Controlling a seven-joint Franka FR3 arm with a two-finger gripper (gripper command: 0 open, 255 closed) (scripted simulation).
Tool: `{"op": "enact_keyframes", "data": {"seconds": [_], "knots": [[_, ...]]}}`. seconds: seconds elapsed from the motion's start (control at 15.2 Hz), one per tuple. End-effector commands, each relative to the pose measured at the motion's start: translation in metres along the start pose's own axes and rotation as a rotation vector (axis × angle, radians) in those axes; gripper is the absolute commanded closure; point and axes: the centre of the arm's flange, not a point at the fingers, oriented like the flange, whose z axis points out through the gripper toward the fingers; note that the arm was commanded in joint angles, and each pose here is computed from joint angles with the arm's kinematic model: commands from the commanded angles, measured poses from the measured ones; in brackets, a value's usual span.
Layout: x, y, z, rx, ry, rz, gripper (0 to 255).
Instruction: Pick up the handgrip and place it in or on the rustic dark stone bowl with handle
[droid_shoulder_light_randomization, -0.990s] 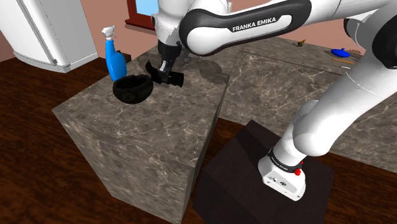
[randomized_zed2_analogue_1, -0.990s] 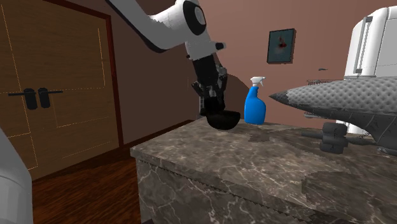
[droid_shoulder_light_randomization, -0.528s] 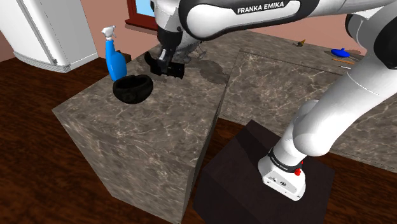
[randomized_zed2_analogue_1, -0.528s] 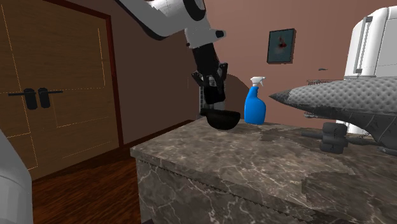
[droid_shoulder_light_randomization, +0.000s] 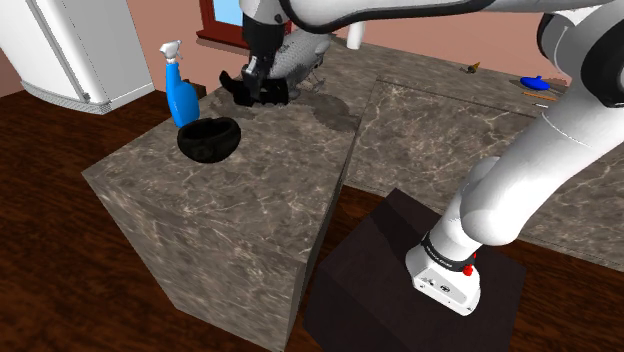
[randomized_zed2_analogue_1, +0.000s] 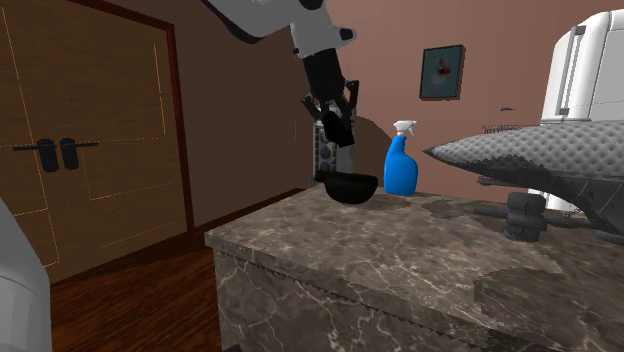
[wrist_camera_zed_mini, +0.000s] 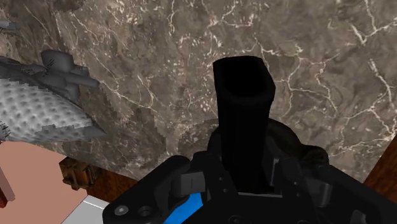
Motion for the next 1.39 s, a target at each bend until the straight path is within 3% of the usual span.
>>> {"op": "enact_keyframes", "data": {"seconds": [0.0,0.59,1.32], "knots": [[0.02,-0.004,0.001,0.0,0.0,0.0,255],[0.137,-0.025,0.015,0.0,0.0,0.0,255],[0.125,-0.039,0.07,0.0,0.0,0.0,255]]}}
